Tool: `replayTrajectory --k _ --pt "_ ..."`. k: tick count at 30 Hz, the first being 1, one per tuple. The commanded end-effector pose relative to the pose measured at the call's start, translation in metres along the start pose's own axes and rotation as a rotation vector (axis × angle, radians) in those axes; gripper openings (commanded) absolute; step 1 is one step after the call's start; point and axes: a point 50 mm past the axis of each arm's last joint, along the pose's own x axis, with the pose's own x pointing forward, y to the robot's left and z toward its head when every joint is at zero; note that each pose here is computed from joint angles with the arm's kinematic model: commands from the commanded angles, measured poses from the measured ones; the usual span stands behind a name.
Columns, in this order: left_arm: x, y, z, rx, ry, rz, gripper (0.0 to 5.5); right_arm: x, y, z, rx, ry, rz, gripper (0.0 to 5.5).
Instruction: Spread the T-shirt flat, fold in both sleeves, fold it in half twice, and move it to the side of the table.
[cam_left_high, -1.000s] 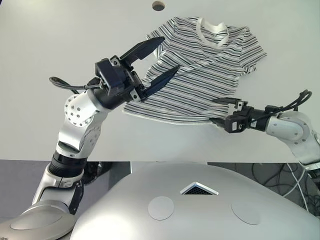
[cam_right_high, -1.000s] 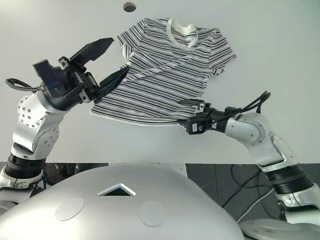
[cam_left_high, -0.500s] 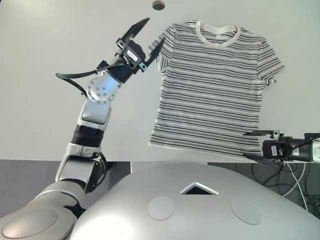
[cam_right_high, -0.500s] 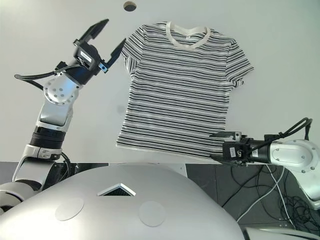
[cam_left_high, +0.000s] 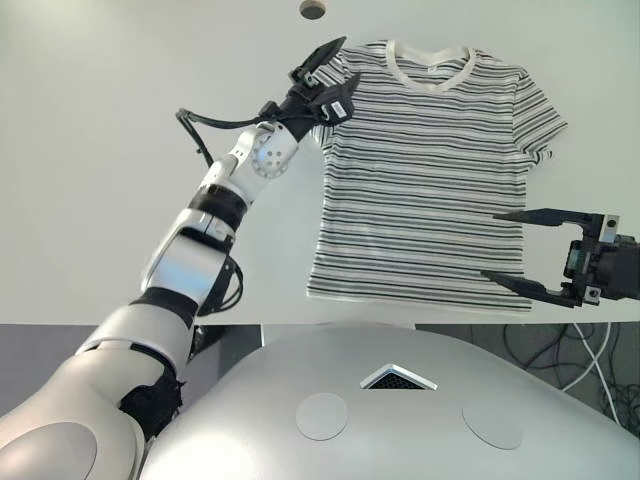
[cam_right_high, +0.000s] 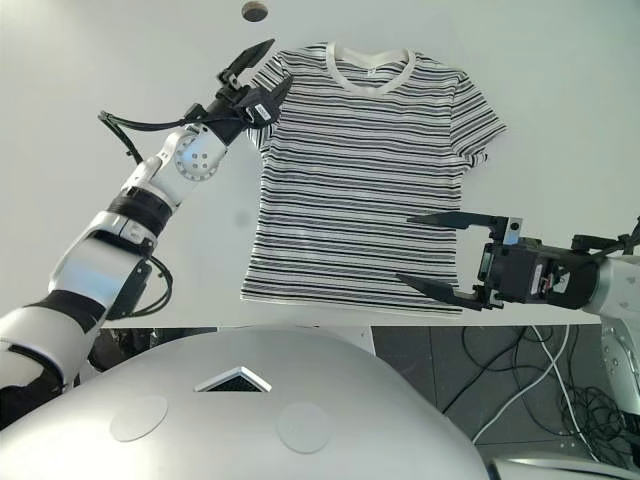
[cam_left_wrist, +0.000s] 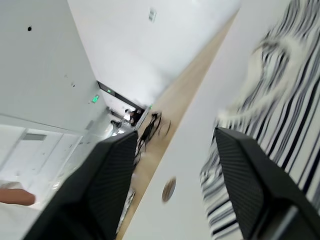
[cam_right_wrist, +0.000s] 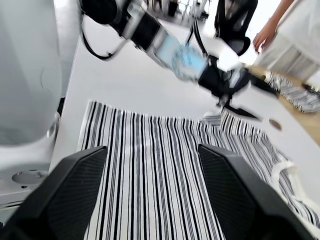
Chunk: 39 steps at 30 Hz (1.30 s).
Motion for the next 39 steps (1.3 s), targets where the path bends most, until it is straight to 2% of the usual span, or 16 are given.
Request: replayTrajectory --k 1,4,10,20,27,31,34,37,39 --pt "-0.001 -0.008 -0.019 0.154 0.098 -0.089 2.85 0.004 0.002 0.000 -0.043 0.000 -0.015 3.41" --pt "-0.013 -0.023 -0.029 0.253 0.116 -0.205 2.85 0.007 0.003 0.001 -0.052 0.001 -0.028 3.41" --pt "-0.048 -0.039 -0.045 0.389 0.017 -0.438 2.85 0.010 -0.003 0.002 -0.072 -0.007 -0.074 3.41" --pt "-0.093 -0.009 -0.077 0.458 0.050 -0.502 2.85 0.011 0.001 -0.007 -0.056 0.024 -0.105 3.41" --pt "-0.103 0.005 -0.083 0.492 0.063 -0.500 2.85 0.011 0.002 -0.008 -0.061 0.037 -0.105 3.41" --pt "-0.096 0.014 -0.076 0.486 0.018 -0.429 2.85 0.012 0.001 -0.008 -0.065 0.033 -0.106 3.41" --pt "-0.085 0.031 -0.061 0.437 -0.077 -0.283 2.85 0.014 -0.006 -0.008 -0.077 0.023 -0.152 3.41" --pt "-0.075 0.061 -0.037 0.244 -0.198 -0.024 2.85 0.013 -0.028 -0.016 -0.040 0.026 -0.307 3.41" --pt "-0.075 0.092 -0.022 0.065 -0.260 0.222 2.85 0.011 -0.047 -0.026 0.070 0.032 -0.458 3.41"
